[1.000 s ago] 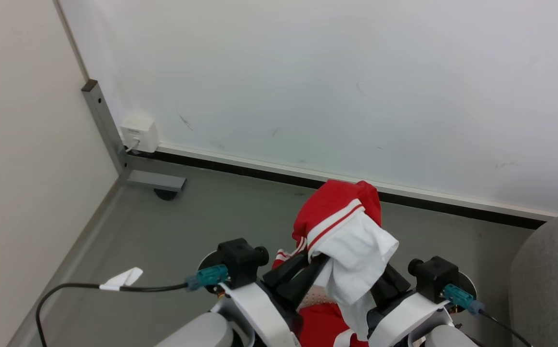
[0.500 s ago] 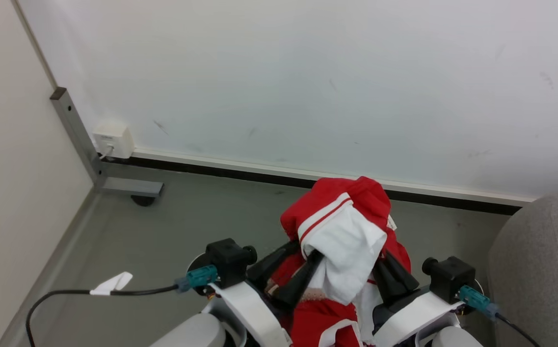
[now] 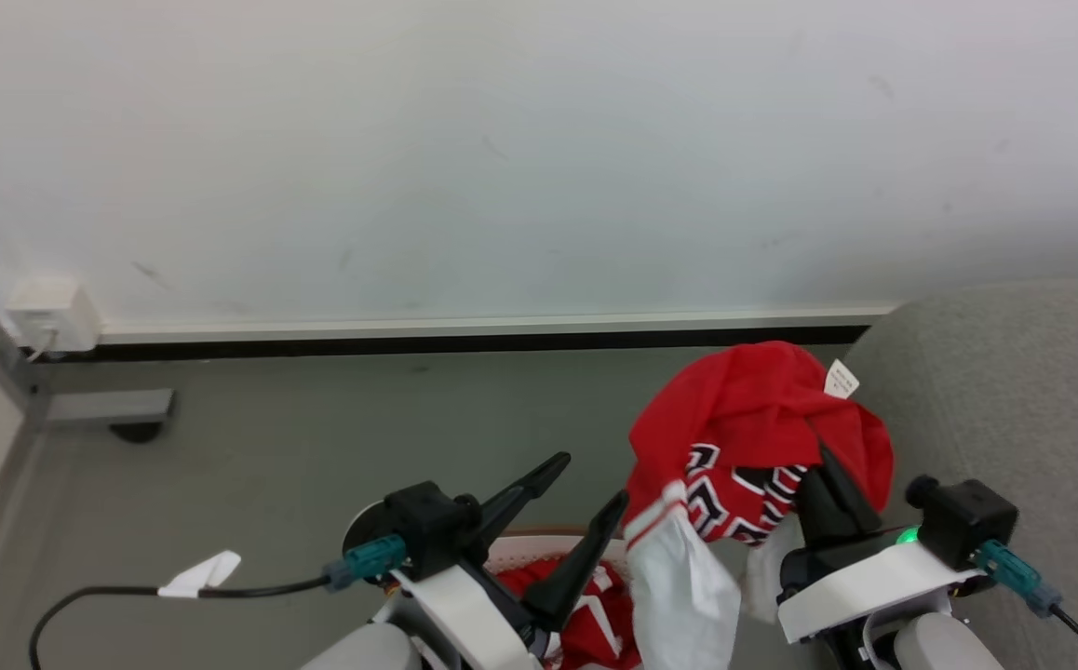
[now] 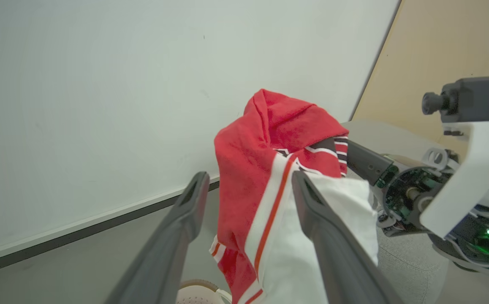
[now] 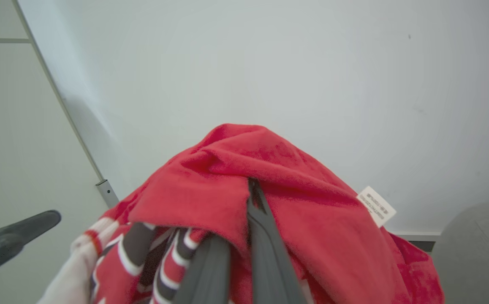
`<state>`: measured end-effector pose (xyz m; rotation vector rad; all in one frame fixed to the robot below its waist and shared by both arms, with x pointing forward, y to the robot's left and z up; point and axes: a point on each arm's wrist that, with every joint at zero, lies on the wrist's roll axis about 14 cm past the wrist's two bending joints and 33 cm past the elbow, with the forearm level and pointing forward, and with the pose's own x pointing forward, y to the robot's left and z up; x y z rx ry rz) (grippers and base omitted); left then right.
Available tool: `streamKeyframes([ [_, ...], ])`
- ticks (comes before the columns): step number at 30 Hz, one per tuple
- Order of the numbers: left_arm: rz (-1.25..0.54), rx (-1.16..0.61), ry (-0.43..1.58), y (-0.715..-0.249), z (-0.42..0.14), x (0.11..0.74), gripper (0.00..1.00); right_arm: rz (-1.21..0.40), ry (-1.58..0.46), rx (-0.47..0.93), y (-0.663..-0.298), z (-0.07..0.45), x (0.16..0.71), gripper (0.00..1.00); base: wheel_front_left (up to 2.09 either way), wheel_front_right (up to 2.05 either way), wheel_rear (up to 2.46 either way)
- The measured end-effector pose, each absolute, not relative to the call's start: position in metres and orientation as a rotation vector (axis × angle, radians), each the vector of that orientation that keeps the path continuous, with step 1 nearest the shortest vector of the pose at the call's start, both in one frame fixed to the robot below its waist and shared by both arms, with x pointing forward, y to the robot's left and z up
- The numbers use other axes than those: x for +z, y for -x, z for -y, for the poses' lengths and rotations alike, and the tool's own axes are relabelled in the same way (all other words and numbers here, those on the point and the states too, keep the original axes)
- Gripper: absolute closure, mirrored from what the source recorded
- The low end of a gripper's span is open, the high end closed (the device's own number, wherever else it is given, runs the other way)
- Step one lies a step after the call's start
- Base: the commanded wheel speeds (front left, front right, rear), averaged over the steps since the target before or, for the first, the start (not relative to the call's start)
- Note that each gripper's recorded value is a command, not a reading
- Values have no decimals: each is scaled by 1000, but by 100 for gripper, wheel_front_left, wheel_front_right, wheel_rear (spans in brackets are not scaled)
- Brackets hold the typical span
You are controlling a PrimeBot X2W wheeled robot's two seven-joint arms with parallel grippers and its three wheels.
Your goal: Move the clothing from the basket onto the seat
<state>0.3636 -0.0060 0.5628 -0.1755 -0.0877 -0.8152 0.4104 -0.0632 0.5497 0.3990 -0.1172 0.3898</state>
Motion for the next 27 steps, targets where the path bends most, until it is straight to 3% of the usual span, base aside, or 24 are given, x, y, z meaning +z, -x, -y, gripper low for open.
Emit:
streamKeyframes([
  [7,84,-984,169,-358,57,558,0,182,-391,160,-401,147,554,100,0,0,0],
  [16,117,-1191,185,-339,119,563,0,240,-373,-126,-352,244,552,100,0,0,0],
  [27,119,-1278,179,-330,146,557,0,265,-374,-244,-321,279,551,100,0,0,0],
])
